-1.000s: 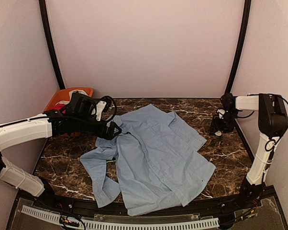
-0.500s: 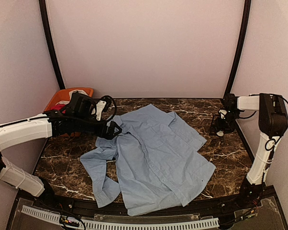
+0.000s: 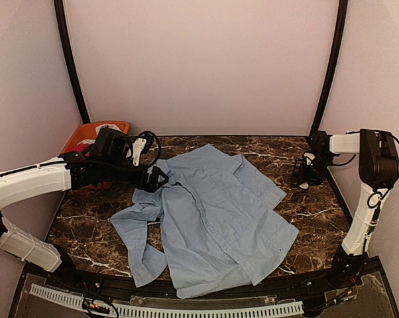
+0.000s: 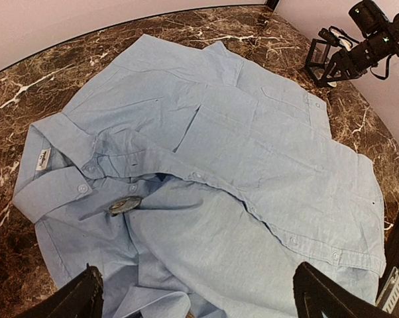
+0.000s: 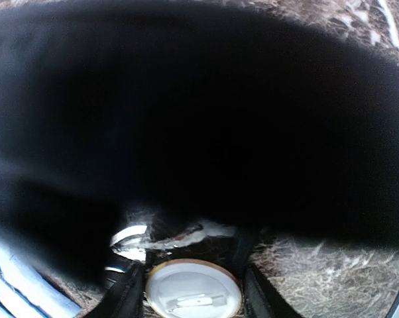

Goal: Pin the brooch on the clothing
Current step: Pick up the brooch from the brooch box, then pass from the right arm to the left

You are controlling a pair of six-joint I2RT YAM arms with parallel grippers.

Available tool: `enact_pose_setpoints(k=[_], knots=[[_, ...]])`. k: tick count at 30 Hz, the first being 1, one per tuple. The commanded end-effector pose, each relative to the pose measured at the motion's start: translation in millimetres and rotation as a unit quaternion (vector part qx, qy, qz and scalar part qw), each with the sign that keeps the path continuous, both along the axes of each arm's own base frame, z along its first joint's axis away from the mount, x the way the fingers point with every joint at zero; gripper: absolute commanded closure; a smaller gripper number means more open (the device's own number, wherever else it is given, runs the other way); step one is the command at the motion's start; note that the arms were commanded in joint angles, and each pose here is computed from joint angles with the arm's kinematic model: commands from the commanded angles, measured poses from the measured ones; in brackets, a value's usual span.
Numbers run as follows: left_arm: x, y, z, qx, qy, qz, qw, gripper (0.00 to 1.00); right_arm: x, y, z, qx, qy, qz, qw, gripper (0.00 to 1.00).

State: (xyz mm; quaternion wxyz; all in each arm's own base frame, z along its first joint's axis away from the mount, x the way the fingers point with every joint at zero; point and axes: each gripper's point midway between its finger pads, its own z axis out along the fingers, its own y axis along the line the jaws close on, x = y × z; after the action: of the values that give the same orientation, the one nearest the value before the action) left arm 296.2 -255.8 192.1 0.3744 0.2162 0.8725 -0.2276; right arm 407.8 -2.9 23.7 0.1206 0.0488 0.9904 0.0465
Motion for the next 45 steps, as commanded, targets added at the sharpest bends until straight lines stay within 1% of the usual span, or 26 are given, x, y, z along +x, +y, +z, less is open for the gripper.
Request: enact_pose_setpoints(k=[1, 3, 5, 14, 18, 21, 24, 25, 26, 27, 28, 29, 30, 34, 35, 37, 41, 45], knots=[[-6.9, 1.0, 4.0, -0.010, -0.002, -0.004, 1.000, 0.00, -7.4, -0.8, -1.9, 0.013, 0.005, -0.010, 1.000, 0.56], [-7.1, 1.3, 5.1, -0.010, -0.004, -0.004, 1.000, 0.00, -7.4, -2.4, -0.5, 0.013, 0.003, -0.014, 1.000, 0.59], [-7.3, 1.2, 5.4, -0.011, -0.004, -0.004, 1.000, 0.00, -6.7, -4.4, 2.1, 0.010, -0.002, -0.017, 1.000, 0.59], [-7.5, -1.1, 3.8, -0.016, 0.001, -0.006, 1.000, 0.00, -2.6, -8.4, 27.4, 0.002, -0.026, -0.021, 0.999, 0.60], [-7.8, -4.9, 3.6, -0.024, 0.004, -0.010, 1.000, 0.00, 0.2, -3.3, 45.6, 0.015, -0.047, -0.017, 0.999, 0.61], [-8.5, -12.5, 7.5, -0.043, 0.002, -0.023, 0.999, 0.00, 3.3, 8.6, 68.8, 0.031, -0.074, -0.007, 0.997, 0.62], [-6.3, -22.7, 14.2, -0.080, -0.014, -0.032, 0.996, 0.00, 5.6, 30.3, 94.4, 0.046, -0.101, 0.011, 0.994, 0.62], [-6.2, -26.5, 16.7, -0.099, -0.016, -0.034, 0.994, 0.00, 5.4, 48.9, 103.2, 0.050, -0.110, 0.030, 0.992, 0.62], [-3.1, -31.2, 21.4, -0.126, -0.039, -0.038, 0.991, 0.00, 5.4, 62.4, 111.4, 0.055, -0.118, 0.042, 0.991, 0.62], [-3.7, -34.9, 23.6, -0.147, -0.042, -0.038, 0.988, 0.00, 5.2, 76.0, 120.0, 0.064, -0.127, 0.052, 0.988, 0.61], [-1.5, -38.5, 28.8, -0.176, -0.068, -0.040, 0.981, 0.00, 5.3, 91.4, 129.0, 0.075, -0.137, 0.064, 0.986, 0.61], [-2.0, -41.1, 30.3, -0.194, -0.072, -0.036, 0.978, 0.00, 5.3, 105.5, 137.0, 0.083, -0.145, 0.072, 0.983, 0.61], [0.7, -43.4, 33.9, -0.215, -0.092, -0.036, 0.972, 0.00, 5.0, 121.4, 145.6, 0.090, -0.155, 0.083, 0.980, 0.61], [9.9, -55.5, 40.4, -0.268, -0.114, -0.030, 0.956, 0.00, 4.9, 190.7, 186.1, 0.126, -0.196, 0.127, 0.964, 0.60], [10.0, -59.4, 41.2, -0.277, -0.113, -0.033, 0.954, 0.00, 0.1, 214.9, 194.0, 0.137, -0.203, 0.147, 0.958, 0.60], [12.5, -71.0, 52.6, -0.306, -0.143, -0.050, 0.940, 0.00, -5.7, 250.1, 210.9, 0.155, -0.216, 0.173, 0.948, 0.59], [15.5, -88.3, 61.5, -0.337, -0.189, -0.079, 0.919, 0.00, -22.3, 307.2, 239.2, 0.191, -0.239, 0.209, 0.929, 0.59], [18.9, -104.9, 54.0, -0.331, -0.244, -0.101, 0.906, 0.00, -43.3, 348.3, 264.6, 0.233, -0.251, 0.235, 0.910, 0.59]])
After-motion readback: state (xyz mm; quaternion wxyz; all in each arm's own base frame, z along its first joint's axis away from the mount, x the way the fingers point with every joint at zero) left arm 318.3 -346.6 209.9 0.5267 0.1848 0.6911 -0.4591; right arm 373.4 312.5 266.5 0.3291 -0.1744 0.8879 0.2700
